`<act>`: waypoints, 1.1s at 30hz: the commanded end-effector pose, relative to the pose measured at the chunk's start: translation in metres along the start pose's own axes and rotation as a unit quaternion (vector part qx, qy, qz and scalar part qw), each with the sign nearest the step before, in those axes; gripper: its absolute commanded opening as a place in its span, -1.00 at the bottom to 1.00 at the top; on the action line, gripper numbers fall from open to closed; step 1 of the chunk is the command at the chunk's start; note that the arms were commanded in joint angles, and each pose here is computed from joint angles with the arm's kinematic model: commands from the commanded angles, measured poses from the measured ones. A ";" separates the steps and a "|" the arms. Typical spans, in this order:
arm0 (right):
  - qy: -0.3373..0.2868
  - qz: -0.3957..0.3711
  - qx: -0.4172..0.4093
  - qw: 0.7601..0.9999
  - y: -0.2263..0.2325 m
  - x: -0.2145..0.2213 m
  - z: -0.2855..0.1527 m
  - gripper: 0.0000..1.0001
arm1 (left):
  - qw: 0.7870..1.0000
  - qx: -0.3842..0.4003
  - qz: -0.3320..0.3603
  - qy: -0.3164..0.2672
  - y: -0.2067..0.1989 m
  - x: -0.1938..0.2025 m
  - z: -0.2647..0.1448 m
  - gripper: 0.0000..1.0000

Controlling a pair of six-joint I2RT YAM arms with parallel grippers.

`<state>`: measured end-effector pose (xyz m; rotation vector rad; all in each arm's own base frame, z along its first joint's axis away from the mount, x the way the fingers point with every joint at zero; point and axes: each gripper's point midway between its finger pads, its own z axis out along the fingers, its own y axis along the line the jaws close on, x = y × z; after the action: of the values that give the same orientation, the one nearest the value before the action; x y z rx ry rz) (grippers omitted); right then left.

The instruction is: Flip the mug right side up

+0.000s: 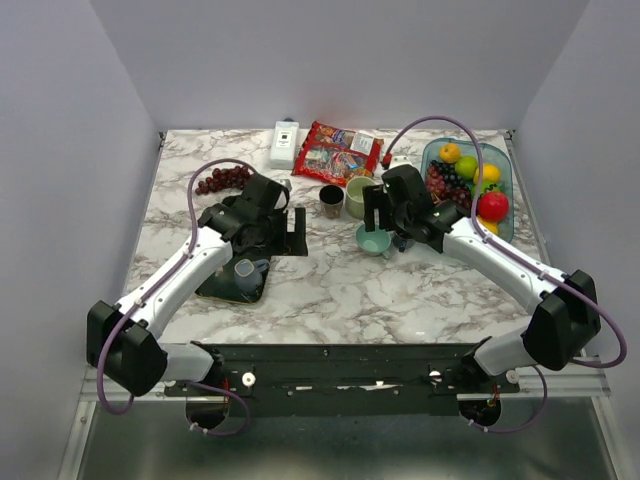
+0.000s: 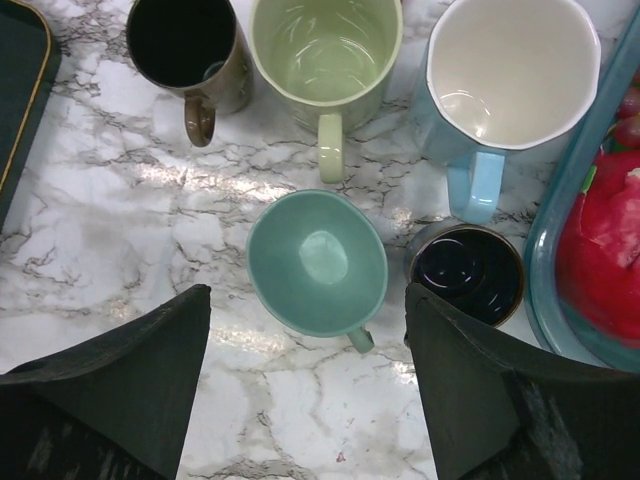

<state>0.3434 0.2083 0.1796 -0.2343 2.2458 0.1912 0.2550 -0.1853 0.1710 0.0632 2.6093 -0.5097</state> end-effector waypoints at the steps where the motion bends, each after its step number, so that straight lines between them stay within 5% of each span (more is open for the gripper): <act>1: 0.024 -0.010 0.025 0.999 -0.012 0.009 0.002 0.70 | 0.991 -0.063 0.118 -0.006 0.030 0.000 0.012 0.96; 7: 0.040 -0.008 0.018 0.999 -0.009 0.017 0.005 0.70 | 0.964 -0.116 0.235 0.036 0.059 -0.001 0.023 0.86; 13: 0.048 -0.010 0.013 0.999 -0.004 0.013 0.008 0.69 | 0.948 -0.084 0.291 0.095 0.061 0.017 0.039 0.49; 28: 0.065 -0.005 0.015 0.998 0.001 0.012 0.018 0.69 | 0.939 -0.126 0.286 0.140 0.094 0.019 0.060 0.31; 33: 0.070 -0.004 0.011 0.998 0.004 0.011 0.022 0.69 | 0.940 -0.141 0.277 0.138 0.101 0.016 0.058 0.09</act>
<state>0.3498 0.2120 0.1567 -0.2542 2.3636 0.1310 0.2744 -0.1218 0.0773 0.8191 2.7352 0.0315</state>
